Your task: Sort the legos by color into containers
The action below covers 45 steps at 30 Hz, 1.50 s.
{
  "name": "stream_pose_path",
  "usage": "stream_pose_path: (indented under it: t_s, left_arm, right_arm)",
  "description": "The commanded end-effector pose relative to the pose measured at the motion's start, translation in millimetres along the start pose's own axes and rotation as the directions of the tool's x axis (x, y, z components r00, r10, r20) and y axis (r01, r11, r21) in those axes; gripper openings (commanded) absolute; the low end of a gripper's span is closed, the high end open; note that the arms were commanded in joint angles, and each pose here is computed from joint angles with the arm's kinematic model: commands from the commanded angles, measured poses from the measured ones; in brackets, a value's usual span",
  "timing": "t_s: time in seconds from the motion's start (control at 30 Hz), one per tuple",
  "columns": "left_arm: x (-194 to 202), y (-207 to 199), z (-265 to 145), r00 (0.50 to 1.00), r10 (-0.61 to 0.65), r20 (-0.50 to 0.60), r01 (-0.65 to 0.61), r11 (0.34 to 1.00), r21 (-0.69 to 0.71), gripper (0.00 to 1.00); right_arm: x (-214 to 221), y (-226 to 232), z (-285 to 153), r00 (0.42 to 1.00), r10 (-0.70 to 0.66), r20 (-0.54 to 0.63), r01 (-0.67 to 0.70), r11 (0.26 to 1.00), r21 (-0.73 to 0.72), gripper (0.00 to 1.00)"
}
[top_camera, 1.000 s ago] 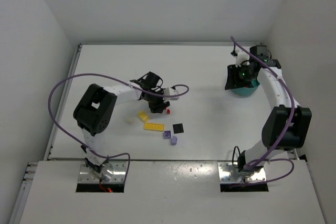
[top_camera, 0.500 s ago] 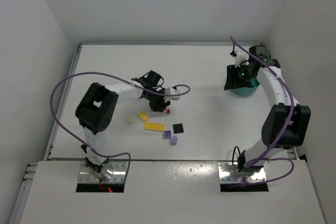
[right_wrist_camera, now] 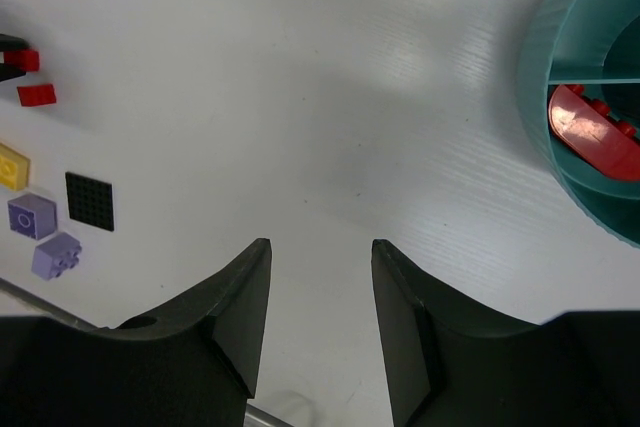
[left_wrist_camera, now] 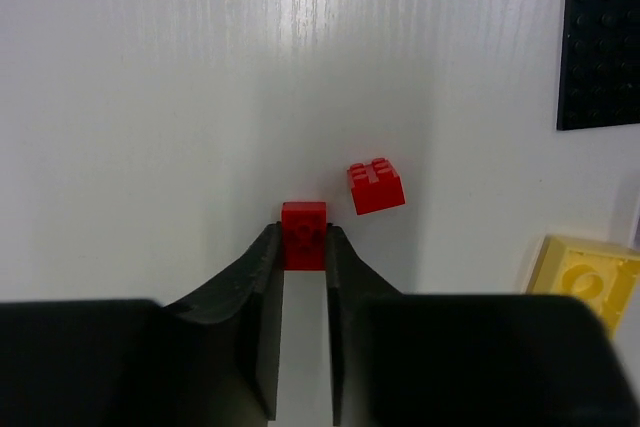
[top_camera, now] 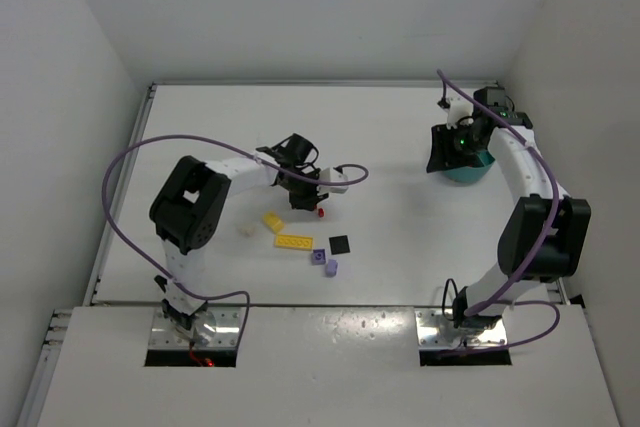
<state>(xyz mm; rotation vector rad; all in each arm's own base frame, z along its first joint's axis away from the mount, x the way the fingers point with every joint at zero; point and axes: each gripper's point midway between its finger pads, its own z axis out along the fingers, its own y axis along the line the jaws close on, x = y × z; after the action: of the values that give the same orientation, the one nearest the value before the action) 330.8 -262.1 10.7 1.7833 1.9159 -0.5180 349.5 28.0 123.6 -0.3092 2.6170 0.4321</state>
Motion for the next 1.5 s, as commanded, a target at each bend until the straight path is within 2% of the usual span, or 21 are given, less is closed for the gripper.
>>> stream_pose_path:
  t_s: [0.0,0.03,0.13,0.3,0.4,0.43,0.5,0.57,0.63,0.77,0.83,0.93,1.1,1.2,1.33,1.47]
  left_arm:
    - [5,-8,8,0.999,0.027,-0.027,-0.026,0.999,0.043,0.22]
    - [5,-8,8,0.999,0.027,-0.027,-0.026,0.999,0.043,0.16]
    - [3,-11,9,0.999,0.035,-0.027,-0.033,0.998,0.048,0.08]
    - [0,-3,-2,1.0,0.024,0.001,-0.024,0.999,0.027,0.05]
    - [-14,7,-31,0.993,-0.03,0.116,0.029,0.999,0.014,0.05]
    - [-31,9,-50,0.981,-0.018,0.192,0.019,1.0,-0.004,0.05]
    - [-36,11,-70,0.967,-0.047,0.252,0.056,0.998,-0.028,0.05]
    - [-57,9,-95,0.947,-0.007,0.321,0.034,0.996,-0.079,0.04]
    - [-69,6,-112,0.926,-0.021,0.376,0.06,0.994,-0.092,0.04]
    - [-108,5,-147,0.855,0.013,0.519,0.071,0.988,-0.141,0.03]
    - [-117,1,-155,0.83,-0.019,0.558,0.105,0.987,-0.122,0.03]
    - [-134,-5,-161,0.808,-0.033,0.588,0.104,0.991,-0.088,0.03]
    - [-146,-14,-150,0.806,-0.064,0.589,0.097,0.995,-0.025,0.03]
    - [-156,-13,-146,0.805,-0.045,0.592,0.078,0.996,-0.03,0.03]
    - [-170,-11,-137,0.801,-0.057,0.595,0.084,0.996,-0.017,0.03]
    - [-175,-9,-130,0.809,-0.052,0.585,0.084,0.996,-0.028,0.03]
  right_arm:
    - [-17,3,-6,0.998,-0.036,0.046,0.036,0.999,-0.013,0.46]
    - [-17,3,-6,0.998,-0.036,0.046,0.036,0.999,-0.013,0.46]
    - [-17,3,-6,0.998,-0.036,0.046,0.036,0.999,-0.013,0.46]
    - [-17,12,-6,0.998,-0.032,0.05,0.035,0.997,-0.064,0.46]
    - [-17,47,-6,0.997,0.018,0.07,-0.001,0.973,-0.23,0.46]
    - [-16,52,-5,0.997,0.03,0.071,-0.011,0.966,-0.258,0.46]
    - [-16,67,-3,0.997,0.046,0.057,-0.025,0.947,-0.32,0.46]
    - [-24,73,-3,0.997,0.055,0.06,-0.031,0.936,-0.35,0.46]
    - [-27,88,2,0.997,0.073,0.036,-0.052,0.911,-0.409,0.46]
    - [-39,123,5,0.997,0.078,0.028,-0.051,0.846,-0.53,0.46]
    - [-45,134,13,0.997,0.076,-0.007,-0.067,0.83,-0.554,0.46]
    - [-49,145,21,0.998,0.056,-0.033,-0.065,0.812,-0.581,0.46]
    - [-72,168,17,1.0,0.021,0.017,-0.005,0.76,-0.65,0.46]
    - [-81,186,14,1.0,-0.002,0.024,0.018,0.719,-0.695,0.47]
    - [-70,211,13,1.0,-0.018,-0.025,-0.007,0.642,-0.766,0.49]
    - [-66,225,19,0.998,-0.054,-0.022,0.018,0.648,-0.761,0.49]
